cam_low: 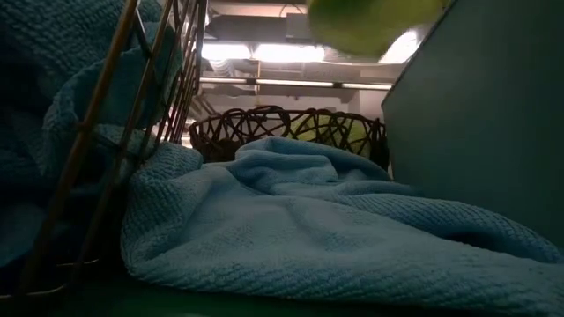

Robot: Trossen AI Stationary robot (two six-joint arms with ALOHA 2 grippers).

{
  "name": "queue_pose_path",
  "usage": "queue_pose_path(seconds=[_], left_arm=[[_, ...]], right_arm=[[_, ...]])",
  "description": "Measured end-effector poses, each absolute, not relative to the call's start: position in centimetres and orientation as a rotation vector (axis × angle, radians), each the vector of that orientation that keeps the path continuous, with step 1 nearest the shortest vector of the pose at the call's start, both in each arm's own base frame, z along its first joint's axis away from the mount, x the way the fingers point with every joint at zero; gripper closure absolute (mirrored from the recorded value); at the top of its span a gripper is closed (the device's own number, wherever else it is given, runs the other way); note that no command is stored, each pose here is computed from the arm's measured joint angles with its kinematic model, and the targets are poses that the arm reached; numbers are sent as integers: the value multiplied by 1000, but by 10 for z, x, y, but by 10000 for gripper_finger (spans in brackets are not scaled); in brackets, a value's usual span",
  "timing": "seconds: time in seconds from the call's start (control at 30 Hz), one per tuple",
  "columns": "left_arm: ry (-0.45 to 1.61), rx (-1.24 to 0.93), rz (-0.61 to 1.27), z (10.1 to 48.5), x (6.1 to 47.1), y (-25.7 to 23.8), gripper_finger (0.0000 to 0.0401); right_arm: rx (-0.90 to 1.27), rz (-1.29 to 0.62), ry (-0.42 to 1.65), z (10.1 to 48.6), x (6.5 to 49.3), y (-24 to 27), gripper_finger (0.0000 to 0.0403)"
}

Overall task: Sort microfiber towel by color & place in baskets
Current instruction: Put the green microfiber cloth into the round wire basket

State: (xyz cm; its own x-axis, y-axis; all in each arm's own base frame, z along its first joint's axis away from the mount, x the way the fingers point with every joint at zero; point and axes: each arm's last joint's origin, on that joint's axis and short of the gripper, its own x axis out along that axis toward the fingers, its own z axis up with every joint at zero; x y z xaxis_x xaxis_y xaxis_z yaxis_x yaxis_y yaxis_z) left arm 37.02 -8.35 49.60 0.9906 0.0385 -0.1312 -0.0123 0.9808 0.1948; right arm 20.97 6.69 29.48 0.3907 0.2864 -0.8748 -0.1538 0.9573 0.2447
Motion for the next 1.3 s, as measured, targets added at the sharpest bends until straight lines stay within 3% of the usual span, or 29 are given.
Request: queue_pose_path(seconds=[0.23,0.47,0.9,1.3], left_arm=[[78,255,133,532,353,-42,401],[208,257,260,529,341,9,401],[672,102,337,469,336,46,401],[910,66,287,366,369,52,401]], right_arm=[[131,280,1141,295,209,67,143],[134,280,1145,294,209,67,143],[136,279,1148,294,209,67,143],[178,314,1165,294,208,68,143]])
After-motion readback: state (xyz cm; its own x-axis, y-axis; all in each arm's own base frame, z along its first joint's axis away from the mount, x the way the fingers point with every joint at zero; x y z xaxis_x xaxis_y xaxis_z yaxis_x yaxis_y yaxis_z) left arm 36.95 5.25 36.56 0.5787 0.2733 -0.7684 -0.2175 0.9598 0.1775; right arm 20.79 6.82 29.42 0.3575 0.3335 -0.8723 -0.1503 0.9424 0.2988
